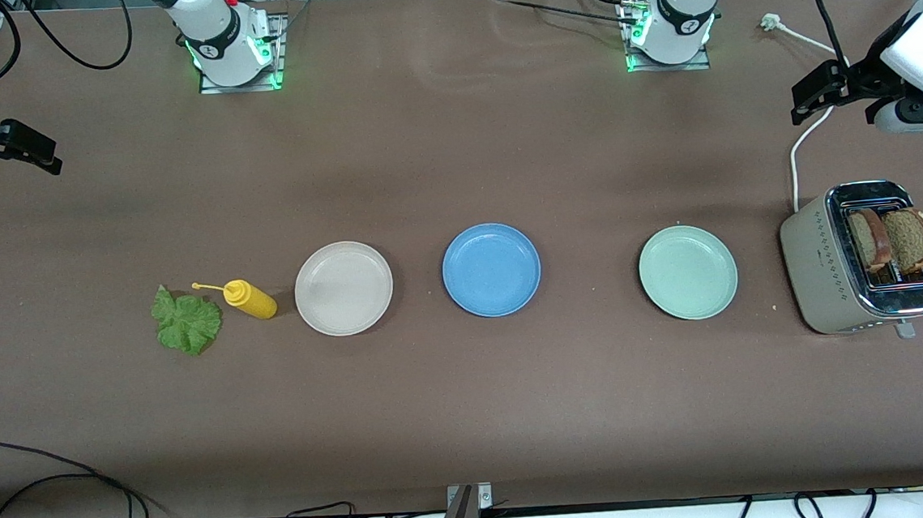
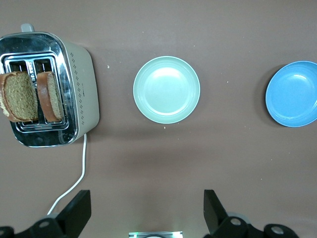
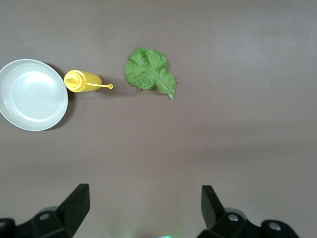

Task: Make sandwich in blue plate with both arms
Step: 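Move the left gripper over the silver toaster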

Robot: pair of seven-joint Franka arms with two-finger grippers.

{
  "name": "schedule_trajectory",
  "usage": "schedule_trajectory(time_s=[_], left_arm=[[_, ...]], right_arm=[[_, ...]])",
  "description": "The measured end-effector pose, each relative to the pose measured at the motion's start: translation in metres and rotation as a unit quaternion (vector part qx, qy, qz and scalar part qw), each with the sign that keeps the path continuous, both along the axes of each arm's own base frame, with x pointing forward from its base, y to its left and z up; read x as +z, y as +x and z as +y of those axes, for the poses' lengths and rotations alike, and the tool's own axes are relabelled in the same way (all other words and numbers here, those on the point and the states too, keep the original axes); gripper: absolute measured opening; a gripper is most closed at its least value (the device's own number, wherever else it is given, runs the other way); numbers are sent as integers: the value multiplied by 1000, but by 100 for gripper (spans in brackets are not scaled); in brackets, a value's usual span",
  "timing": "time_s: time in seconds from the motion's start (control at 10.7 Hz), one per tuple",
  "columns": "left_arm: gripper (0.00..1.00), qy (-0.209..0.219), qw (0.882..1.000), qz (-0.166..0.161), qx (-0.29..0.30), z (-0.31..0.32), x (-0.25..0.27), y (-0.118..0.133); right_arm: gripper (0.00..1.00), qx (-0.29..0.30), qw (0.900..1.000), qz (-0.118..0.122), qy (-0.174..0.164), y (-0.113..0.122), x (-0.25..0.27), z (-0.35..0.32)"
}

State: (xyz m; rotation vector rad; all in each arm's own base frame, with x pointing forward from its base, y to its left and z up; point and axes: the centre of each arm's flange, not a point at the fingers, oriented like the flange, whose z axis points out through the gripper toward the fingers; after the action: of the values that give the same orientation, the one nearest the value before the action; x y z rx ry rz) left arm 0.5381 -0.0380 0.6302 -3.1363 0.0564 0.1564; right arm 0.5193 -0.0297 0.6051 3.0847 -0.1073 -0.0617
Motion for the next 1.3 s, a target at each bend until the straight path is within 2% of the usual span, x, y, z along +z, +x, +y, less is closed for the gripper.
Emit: schedule_trajectory(time_s=[1.3], left_arm=[[100,0,1000,-8,26,28,6,2]], right_arm=[[100,0,1000,5,0,0,-1,0]])
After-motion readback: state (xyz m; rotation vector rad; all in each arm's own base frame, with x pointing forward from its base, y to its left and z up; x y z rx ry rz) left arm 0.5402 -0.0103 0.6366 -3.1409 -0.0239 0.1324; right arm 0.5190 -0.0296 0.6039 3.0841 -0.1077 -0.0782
